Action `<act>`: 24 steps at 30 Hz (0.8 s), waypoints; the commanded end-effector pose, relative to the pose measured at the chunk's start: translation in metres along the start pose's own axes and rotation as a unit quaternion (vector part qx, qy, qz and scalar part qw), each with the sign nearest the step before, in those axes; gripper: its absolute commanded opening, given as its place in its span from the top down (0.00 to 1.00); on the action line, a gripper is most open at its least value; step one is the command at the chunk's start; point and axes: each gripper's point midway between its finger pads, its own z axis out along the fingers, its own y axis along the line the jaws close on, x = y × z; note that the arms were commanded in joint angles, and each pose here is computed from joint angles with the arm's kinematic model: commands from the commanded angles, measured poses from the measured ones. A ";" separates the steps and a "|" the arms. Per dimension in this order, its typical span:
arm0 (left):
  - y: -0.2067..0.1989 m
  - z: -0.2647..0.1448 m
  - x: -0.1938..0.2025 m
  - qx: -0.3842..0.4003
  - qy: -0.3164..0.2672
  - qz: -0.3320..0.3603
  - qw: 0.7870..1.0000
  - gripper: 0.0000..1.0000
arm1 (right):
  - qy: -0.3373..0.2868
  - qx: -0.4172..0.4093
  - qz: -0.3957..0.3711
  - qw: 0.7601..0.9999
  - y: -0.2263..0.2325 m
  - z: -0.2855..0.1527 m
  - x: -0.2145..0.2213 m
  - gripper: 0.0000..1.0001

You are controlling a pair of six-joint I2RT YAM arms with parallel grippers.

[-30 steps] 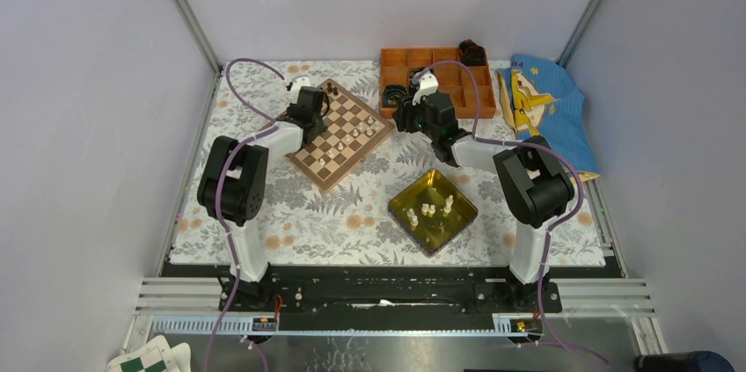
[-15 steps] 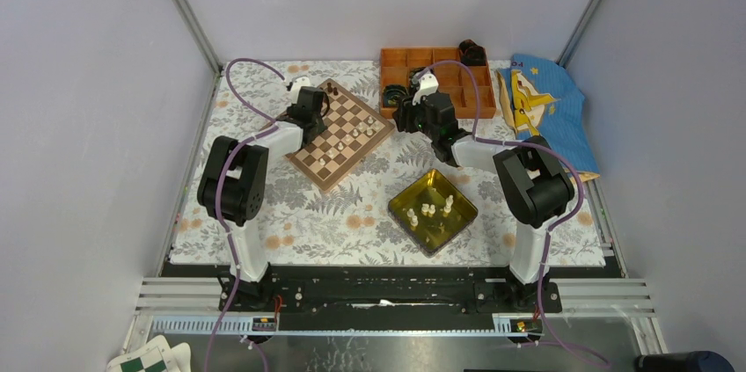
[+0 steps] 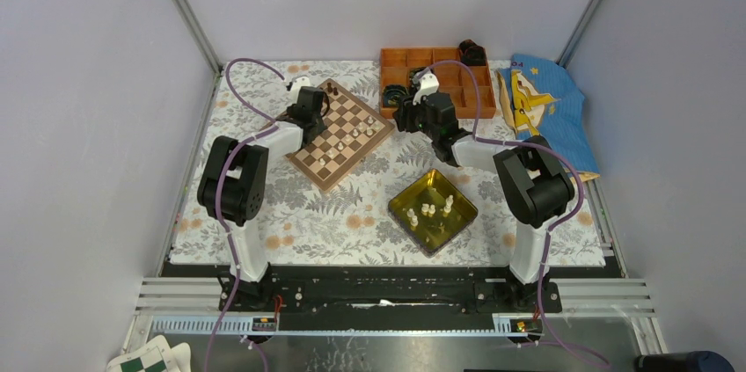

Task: Set up the chess pieces on the board
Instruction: Pick up the chess piece from the chessboard, then place the chess piece on the chessboard.

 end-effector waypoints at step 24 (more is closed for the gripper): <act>0.017 -0.052 -0.001 -0.007 -0.010 -0.070 0.997 1.00 | -0.028 -0.010 0.008 1.000 0.001 0.002 -0.025 0.47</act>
